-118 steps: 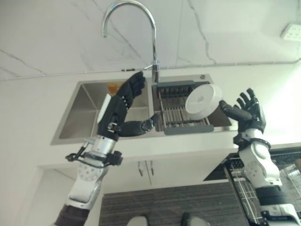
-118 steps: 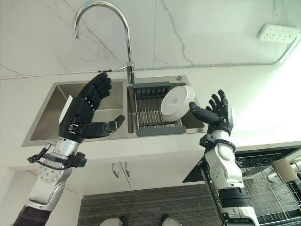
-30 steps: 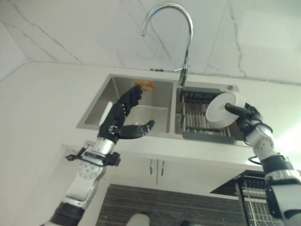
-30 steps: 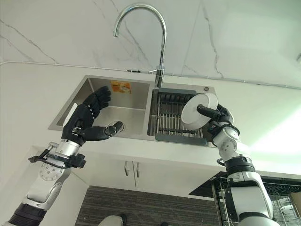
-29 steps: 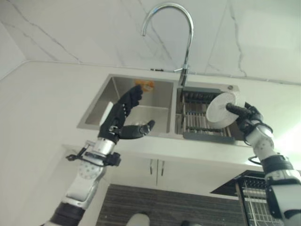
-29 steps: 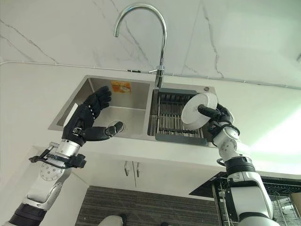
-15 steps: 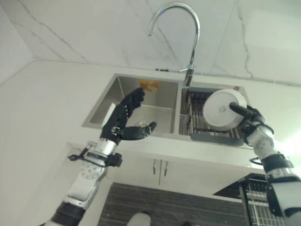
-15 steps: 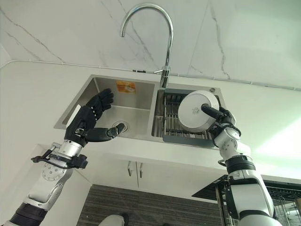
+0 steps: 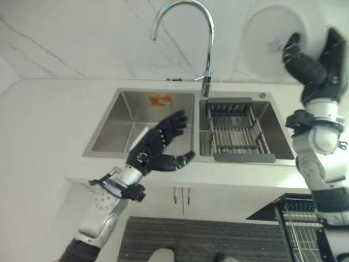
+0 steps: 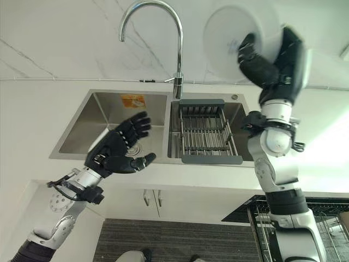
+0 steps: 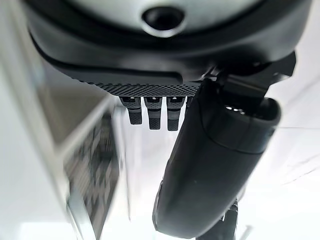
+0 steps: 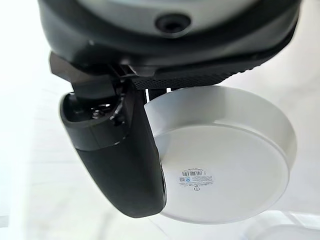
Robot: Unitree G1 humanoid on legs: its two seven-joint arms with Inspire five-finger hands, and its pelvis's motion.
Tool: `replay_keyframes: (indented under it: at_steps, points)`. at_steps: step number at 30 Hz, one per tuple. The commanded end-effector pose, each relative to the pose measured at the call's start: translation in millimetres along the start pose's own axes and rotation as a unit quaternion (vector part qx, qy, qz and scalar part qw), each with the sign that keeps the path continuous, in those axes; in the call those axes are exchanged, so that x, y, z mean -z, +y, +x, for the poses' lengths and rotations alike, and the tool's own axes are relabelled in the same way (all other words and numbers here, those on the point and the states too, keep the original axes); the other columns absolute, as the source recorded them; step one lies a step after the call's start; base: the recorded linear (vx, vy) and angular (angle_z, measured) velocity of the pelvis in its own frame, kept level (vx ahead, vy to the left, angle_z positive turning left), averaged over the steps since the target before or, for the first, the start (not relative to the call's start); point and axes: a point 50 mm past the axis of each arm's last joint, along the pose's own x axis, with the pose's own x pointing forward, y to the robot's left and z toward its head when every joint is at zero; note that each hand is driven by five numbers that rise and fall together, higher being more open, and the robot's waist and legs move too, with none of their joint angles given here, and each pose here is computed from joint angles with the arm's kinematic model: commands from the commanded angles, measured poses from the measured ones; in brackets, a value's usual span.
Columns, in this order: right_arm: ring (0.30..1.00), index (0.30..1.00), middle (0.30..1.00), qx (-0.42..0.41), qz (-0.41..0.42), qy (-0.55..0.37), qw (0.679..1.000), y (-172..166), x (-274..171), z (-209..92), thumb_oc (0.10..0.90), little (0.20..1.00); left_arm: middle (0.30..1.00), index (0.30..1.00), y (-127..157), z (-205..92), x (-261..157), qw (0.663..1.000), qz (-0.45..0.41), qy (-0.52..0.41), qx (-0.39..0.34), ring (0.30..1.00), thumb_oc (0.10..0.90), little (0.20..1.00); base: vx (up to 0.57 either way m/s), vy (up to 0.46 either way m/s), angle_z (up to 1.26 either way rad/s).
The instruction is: Place the dishes in the dishwasher.
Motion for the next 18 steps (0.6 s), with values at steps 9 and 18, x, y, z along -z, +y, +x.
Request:
replay_keyframes:
  at_steps: [9, 18]
  points:
    - [0.300, 0.300, 0.300, 0.025, 0.115, -0.231, 0.966, 3.3, -67.5, -21.4, 0.400, 0.300, 0.900, 0.900, -67.6, 13.7, -20.6, 0.961, -0.046, -0.031, 0.270, 0.900, 0.800, 0.900, -0.11, 0.074, -0.61]
    - [0.300, 0.300, 0.300, 0.074, 0.135, -0.262, 0.953, -5.5, -66.2, -37.3, 0.400, 0.300, 0.900, 0.900, -57.8, 27.1, -24.4, 0.959, 0.028, 0.001, 0.282, 0.900, 0.800, 0.900, -0.17, -0.330, -0.47]
